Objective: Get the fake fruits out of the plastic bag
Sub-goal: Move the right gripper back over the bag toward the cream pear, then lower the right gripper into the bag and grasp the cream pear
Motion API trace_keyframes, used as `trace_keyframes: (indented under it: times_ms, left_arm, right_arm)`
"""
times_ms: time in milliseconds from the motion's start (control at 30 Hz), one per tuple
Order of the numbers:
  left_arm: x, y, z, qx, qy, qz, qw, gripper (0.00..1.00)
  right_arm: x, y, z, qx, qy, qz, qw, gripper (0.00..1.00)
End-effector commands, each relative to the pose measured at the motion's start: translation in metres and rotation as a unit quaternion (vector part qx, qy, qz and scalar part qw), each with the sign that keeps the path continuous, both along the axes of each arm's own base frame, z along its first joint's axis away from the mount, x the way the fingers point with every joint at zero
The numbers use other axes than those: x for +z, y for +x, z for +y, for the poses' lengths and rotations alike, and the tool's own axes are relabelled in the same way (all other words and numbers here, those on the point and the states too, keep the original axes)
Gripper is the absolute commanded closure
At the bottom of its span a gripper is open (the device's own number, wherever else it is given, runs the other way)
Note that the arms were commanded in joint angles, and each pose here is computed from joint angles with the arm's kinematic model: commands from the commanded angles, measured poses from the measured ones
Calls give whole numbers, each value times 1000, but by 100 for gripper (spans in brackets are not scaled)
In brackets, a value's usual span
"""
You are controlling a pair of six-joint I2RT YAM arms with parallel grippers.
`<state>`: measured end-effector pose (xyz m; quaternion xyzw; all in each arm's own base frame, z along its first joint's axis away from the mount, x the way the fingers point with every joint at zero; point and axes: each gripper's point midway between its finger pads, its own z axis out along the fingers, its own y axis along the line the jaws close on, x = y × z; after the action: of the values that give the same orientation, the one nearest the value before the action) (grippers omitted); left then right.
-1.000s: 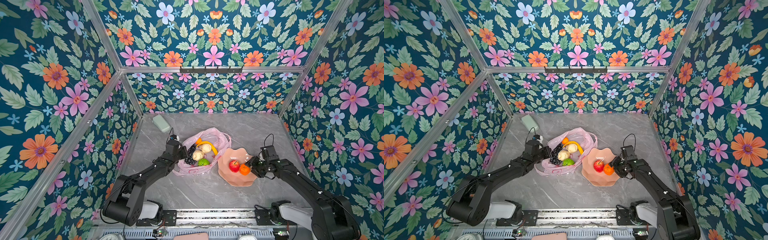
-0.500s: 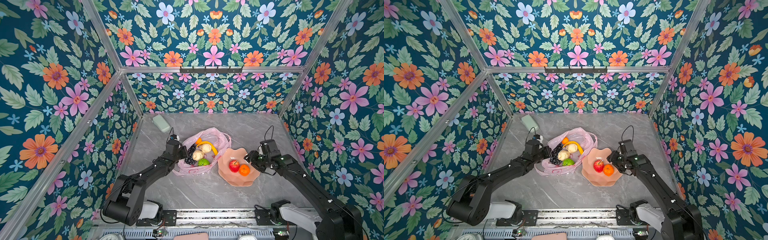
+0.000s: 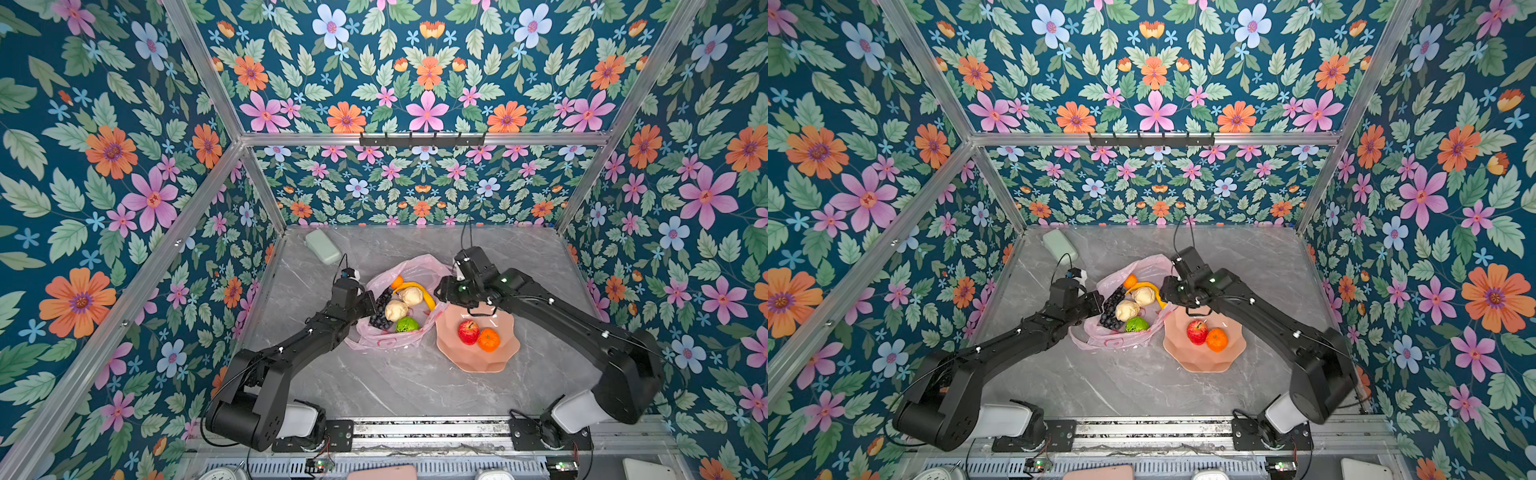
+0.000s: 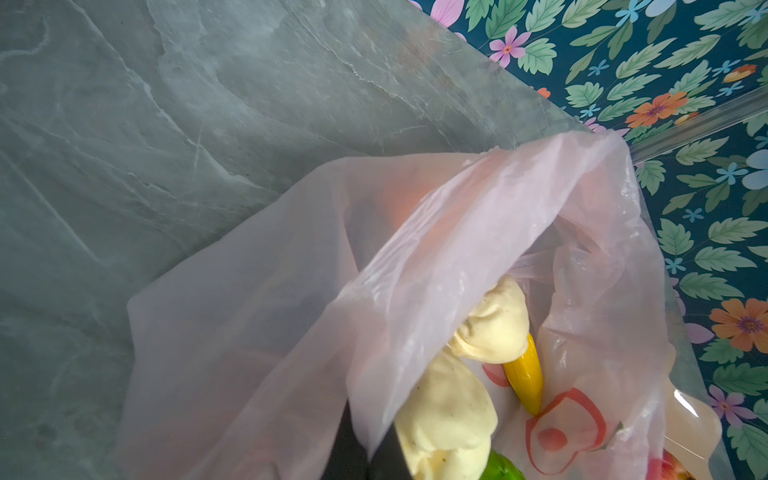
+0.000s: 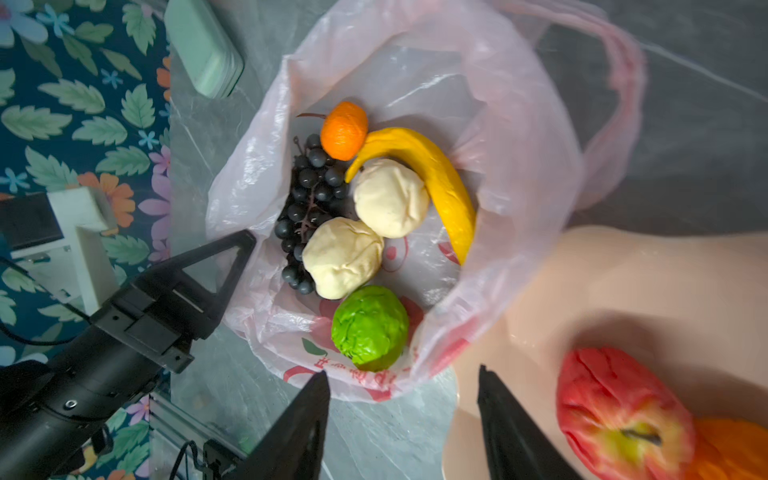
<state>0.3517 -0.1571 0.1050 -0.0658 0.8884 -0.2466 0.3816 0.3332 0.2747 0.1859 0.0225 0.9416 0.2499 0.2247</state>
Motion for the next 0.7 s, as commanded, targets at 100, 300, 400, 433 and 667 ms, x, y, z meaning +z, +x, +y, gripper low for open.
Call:
trace_keyframes:
  times_ms: [100,300,400,433,667]
  left_arm:
    - [-4,-2,3,2,14,6,1000,100]
    - [-1,0,3,4,12,4,1000,100]
    - [0,-2,5,7,13,3,1000,100]
    - [0,-2,5,8,14,2,1000,100]
    - [0,-5,8,10,18,5,1000,100]
  right_arm:
    - [-30,12,35,38,-29,39,998,38]
    - [-52,37,55,91,-83,35,992,35]
    - [-60,52,52,127,-136,15,982,32]
    - [-64,54,55,152,-143,12,978,31]
    - [-83,67,69,226,-172,16,959,30]
